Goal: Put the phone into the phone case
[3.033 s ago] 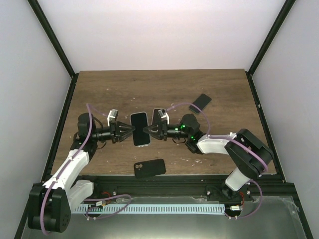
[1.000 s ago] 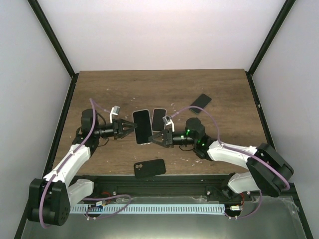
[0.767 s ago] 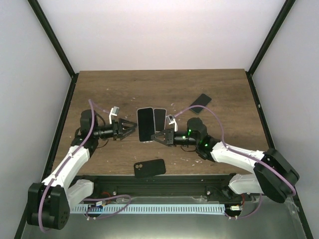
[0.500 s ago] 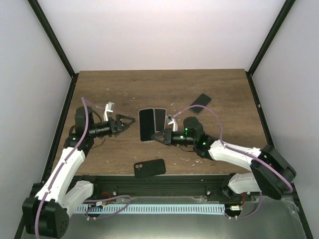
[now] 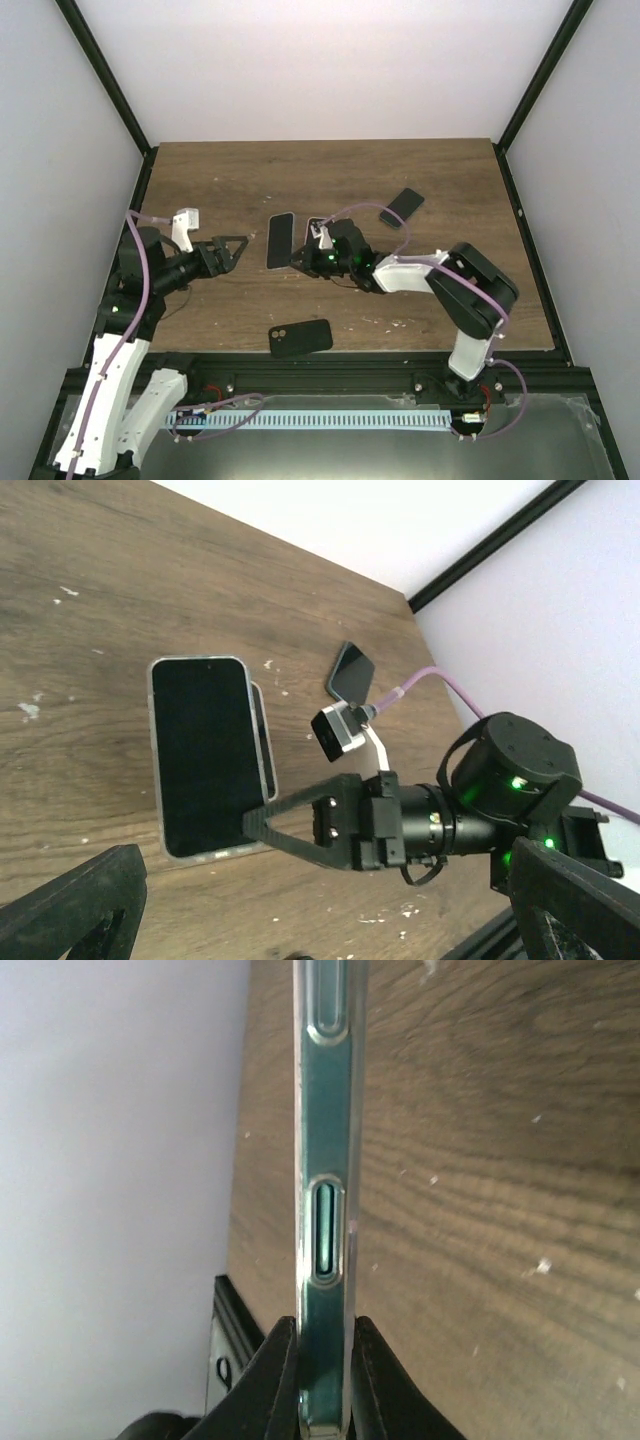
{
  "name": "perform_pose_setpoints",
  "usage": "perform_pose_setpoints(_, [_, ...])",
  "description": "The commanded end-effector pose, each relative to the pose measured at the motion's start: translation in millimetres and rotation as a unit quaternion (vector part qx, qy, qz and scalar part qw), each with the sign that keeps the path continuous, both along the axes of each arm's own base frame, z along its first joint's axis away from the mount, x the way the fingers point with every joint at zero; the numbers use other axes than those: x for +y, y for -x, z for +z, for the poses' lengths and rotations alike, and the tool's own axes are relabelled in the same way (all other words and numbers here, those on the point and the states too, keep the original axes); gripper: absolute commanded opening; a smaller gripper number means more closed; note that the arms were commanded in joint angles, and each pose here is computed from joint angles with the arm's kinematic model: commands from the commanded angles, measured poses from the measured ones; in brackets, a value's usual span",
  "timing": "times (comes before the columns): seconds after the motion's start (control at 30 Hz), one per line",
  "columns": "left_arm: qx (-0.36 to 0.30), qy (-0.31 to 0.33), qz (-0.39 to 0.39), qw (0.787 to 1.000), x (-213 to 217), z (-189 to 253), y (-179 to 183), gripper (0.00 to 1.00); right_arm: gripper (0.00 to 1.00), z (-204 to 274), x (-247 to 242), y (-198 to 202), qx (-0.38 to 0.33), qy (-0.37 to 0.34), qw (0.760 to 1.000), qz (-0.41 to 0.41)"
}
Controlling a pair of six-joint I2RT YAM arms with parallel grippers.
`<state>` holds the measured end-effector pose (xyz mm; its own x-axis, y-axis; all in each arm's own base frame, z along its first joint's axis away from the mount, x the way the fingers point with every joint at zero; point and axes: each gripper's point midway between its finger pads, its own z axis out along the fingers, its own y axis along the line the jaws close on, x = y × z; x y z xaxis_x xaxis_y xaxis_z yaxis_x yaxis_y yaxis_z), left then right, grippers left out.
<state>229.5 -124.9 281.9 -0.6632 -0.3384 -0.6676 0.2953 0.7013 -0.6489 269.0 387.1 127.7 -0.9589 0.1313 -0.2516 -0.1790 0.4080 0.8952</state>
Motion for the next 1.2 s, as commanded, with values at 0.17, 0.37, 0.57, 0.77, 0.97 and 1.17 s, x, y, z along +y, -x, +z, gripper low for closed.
perform_pose_setpoints(0.17, [-0.004, -0.046, 0.013, 0.999, 11, -14, 6, 1.00, 0.01, -14, 35, -49, 0.013, -0.032, 0.999, -0.042])
perform_pose_setpoints(0.37, [-0.012, -0.056, 0.015, 0.998, 13, -13, 9, 1.00, 0.01, -35, 45, -54, 0.032, -0.021, 0.999, -0.038])
perform_pose_setpoints(0.57, [-0.004, -0.051, 0.011, 0.999, 11, -18, 8, 1.00, 0.12, -57, 45, -53, 0.052, -0.003, 0.998, -0.039])
perform_pose_setpoints(0.77, [0.018, -0.041, -0.003, 0.999, 6, -25, 7, 1.00, 0.23, -71, 42, -51, 0.064, 0.020, 0.997, -0.039])
perform_pose_setpoints(0.97, [0.053, -0.016, -0.038, 0.998, -7, -35, 9, 1.00, 0.45, -58, 40, -47, 0.048, 0.025, 0.998, -0.025])
perform_pose_setpoints(1.17, [0.096, 0.006, -0.056, 0.994, -15, -51, 7, 1.00, 0.64, -47, 29, -34, 0.040, 0.048, 0.998, -0.003])
